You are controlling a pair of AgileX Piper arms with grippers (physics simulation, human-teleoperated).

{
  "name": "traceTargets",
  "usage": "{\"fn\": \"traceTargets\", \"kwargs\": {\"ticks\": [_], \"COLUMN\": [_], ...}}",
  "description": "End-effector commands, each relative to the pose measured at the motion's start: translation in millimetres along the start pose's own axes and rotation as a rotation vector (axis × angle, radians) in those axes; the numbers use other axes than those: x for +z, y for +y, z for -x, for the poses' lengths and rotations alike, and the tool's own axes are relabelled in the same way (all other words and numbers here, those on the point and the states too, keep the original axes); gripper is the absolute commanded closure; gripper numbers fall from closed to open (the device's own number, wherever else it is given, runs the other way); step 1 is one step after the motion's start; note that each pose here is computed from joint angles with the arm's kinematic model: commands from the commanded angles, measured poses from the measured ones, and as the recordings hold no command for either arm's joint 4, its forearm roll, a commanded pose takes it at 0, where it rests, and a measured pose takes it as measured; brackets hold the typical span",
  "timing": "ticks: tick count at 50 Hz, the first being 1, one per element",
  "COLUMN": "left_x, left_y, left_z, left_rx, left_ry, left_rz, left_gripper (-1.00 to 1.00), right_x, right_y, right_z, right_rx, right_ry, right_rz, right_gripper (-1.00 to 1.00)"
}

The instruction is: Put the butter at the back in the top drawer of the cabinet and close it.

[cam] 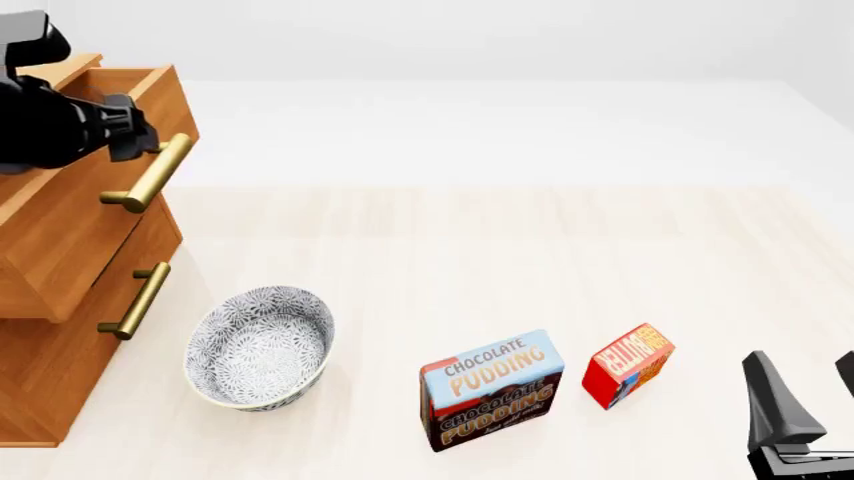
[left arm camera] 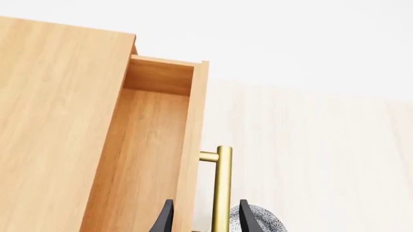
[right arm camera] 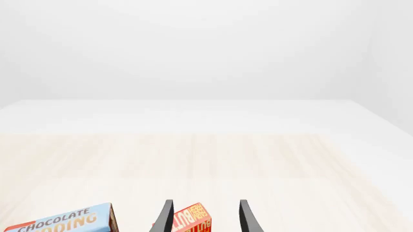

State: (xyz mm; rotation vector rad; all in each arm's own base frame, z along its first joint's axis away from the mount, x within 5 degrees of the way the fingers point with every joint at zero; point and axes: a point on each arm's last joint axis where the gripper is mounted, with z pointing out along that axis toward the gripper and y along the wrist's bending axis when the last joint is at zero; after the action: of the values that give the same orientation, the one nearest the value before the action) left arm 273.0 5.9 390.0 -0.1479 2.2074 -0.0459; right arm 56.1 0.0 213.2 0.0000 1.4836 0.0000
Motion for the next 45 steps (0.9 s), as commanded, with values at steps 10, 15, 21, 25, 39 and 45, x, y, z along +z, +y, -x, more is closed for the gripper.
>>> {"fn": "traceTargets", "kwargs": {"ticks": [10,15,21,25,39,45], "left_x": [9.4,13.2,17.2,20.8,26.8,29.3], "left_y": [0.1,0.0,-0.6,-0.7,-1.4,-0.9], "left_z": [-2.5,-4.6,-6.3,-8.1,-13.0,-14.8], "left_rx": [-0.013,-0.014,-0.015,-0.018,-0.025,-0.027], "left_ry": [0.014,0.02,0.027,0.032,0.044,0.05], "left_rz": [-0.002,-0.002,-0.003,-0.003,-0.005,-0.004], "left_gripper": [-1.0,-1.0,-1.0,-1.0,-1.0,-1.0], "right_x": [0.0,0.0,0.0,0.0,0.0,0.0], "right_y": [0.0,0.0,0.0,0.0,0.0,0.0], "right_z": [0.0,0.0,0.0,0.0,0.0,0.0], "right_rx": [0.0,0.0,0.0,0.0,0.0,0.0], "right_ry": [0.0,0.0,0.0,0.0,0.0,0.0], "right_rz": [0.0,0.0,0.0,0.0,0.0,0.0], "right_gripper": [-1.0,-1.0,-1.0,-1.0,-1.0,-1.0]}}
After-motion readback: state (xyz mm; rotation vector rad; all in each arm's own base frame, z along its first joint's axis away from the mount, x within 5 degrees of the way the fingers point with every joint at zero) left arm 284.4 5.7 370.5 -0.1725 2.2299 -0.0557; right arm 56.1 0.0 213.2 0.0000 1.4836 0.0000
